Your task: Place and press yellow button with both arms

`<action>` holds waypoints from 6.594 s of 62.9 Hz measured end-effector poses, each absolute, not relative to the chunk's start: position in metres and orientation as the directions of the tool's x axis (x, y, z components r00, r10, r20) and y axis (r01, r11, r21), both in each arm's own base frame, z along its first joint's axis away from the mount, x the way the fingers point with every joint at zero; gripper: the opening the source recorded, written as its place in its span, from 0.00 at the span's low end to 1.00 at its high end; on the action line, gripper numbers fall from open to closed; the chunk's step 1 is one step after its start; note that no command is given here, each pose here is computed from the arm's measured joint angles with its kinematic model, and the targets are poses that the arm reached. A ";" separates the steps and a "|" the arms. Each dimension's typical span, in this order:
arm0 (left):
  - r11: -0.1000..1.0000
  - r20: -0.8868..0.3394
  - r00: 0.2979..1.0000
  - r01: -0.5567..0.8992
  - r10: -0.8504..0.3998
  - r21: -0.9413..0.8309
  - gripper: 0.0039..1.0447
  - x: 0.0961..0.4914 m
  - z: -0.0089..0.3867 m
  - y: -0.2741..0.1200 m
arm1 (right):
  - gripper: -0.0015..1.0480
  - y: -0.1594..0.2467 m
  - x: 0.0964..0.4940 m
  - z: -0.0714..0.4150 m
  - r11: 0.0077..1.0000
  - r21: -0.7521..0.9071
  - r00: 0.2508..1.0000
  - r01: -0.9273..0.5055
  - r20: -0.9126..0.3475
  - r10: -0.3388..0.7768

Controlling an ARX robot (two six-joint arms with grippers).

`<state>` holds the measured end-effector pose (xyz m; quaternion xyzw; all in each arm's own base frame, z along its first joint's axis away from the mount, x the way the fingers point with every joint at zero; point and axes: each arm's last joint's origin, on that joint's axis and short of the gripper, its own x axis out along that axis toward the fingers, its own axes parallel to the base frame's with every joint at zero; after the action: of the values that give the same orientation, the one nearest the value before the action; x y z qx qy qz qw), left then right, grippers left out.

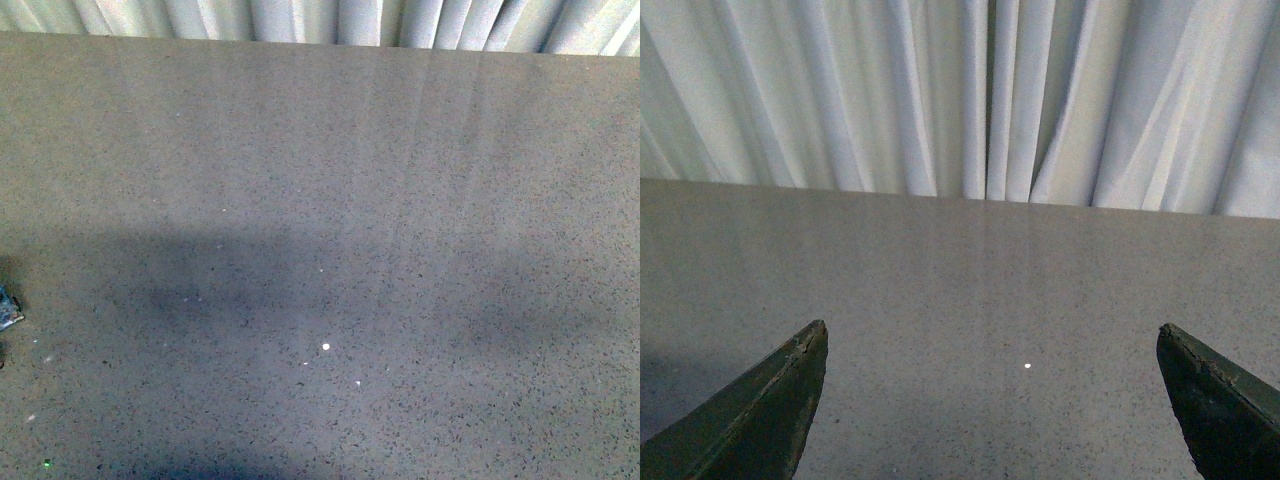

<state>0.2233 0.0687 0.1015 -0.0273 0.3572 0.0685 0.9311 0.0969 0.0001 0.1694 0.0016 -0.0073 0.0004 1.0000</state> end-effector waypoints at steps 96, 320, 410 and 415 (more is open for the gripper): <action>0.885 -0.606 0.709 0.465 -0.362 0.015 0.32 0.266 0.103 -0.211 | 0.91 0.000 0.097 0.169 1.000 0.003 1.000 0.000 0.015 0.000; 1.000 -0.004 1.000 0.002 -0.002 -0.010 0.13 0.098 0.167 0.000 | 0.91 0.001 0.098 0.169 0.998 0.020 0.982 -0.062 -0.177 0.065; 1.000 -0.004 1.000 0.002 -0.002 -0.006 0.91 0.098 0.167 0.000 | 0.01 0.155 0.300 0.145 0.905 0.047 0.644 -0.424 -0.687 0.337; 1.000 -0.004 1.000 0.002 -0.002 -0.006 0.91 0.098 0.167 0.000 | 0.01 0.157 0.301 0.144 0.903 0.049 0.640 -0.427 -0.689 0.340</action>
<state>0.0980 -0.0002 0.1666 -0.0030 0.0020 -0.0009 1.0000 0.3013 0.1572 0.1440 -0.0592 0.3673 0.2119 0.9037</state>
